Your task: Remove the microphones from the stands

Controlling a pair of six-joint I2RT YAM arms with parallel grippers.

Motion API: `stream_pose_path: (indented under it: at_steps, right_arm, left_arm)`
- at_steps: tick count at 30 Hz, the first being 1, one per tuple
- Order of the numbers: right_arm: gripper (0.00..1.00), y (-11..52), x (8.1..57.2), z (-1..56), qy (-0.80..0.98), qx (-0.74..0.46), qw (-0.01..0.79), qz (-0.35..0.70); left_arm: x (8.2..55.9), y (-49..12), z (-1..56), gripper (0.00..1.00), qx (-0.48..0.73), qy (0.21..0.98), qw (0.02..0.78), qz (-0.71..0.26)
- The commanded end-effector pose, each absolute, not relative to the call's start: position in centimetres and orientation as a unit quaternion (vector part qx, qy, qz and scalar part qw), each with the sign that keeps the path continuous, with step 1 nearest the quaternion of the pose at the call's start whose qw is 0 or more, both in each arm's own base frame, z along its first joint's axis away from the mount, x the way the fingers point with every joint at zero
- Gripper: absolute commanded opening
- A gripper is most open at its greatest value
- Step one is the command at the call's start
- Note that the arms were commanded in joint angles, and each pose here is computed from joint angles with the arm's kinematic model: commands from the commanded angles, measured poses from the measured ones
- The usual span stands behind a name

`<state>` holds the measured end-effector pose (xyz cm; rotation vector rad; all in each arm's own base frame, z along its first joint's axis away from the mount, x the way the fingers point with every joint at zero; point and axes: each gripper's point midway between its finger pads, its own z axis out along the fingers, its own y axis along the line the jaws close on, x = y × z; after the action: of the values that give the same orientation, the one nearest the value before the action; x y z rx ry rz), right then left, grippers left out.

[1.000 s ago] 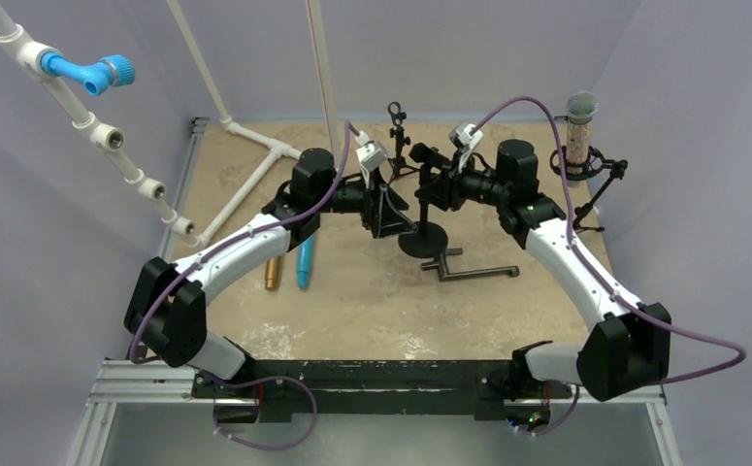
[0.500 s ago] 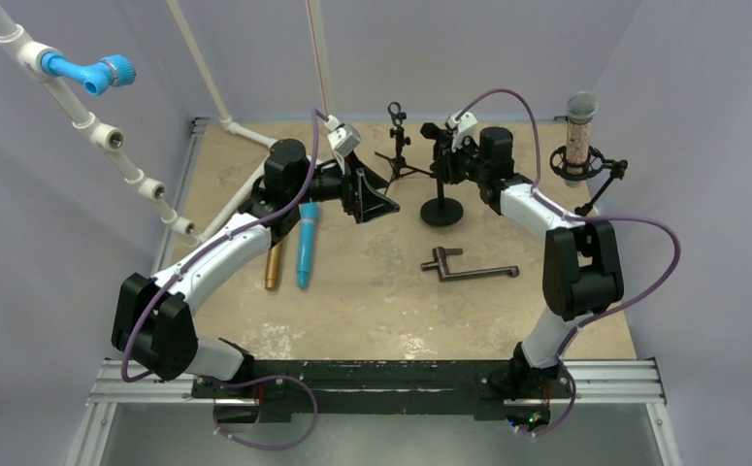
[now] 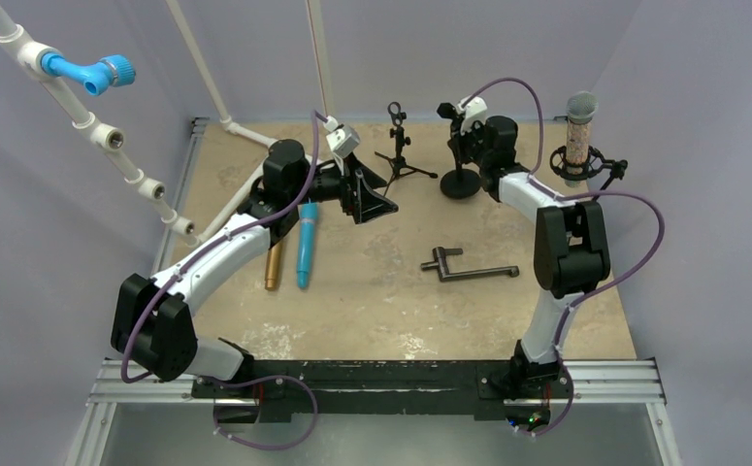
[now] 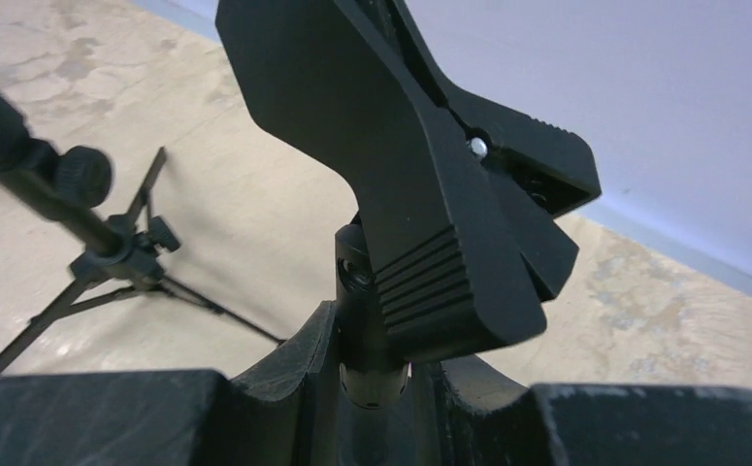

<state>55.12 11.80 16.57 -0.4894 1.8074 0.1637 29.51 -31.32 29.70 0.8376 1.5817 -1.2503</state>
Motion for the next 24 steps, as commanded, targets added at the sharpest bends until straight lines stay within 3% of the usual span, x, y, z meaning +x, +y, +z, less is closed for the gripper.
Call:
stream_pose_path:
  at_steps: [1,16,24]
  right_arm:
    - [0.00,9.8,58.1,20.7,0.727,-0.196,0.658,0.007]
    - [0.00,8.6,56.8,15.5,0.759,-0.172,0.628,0.015]
    - [0.15,8.4,53.9,12.9,0.784,-0.135,0.604,0.041]
  left_arm:
    - [29.8,-31.0,30.3,0.79,0.350,0.629,0.483,-0.498]
    - [29.8,-30.9,30.1,0.79,0.352,0.629,0.483,-0.497]
    - [29.6,-30.8,30.3,0.79,0.351,0.628,0.484,-0.499]
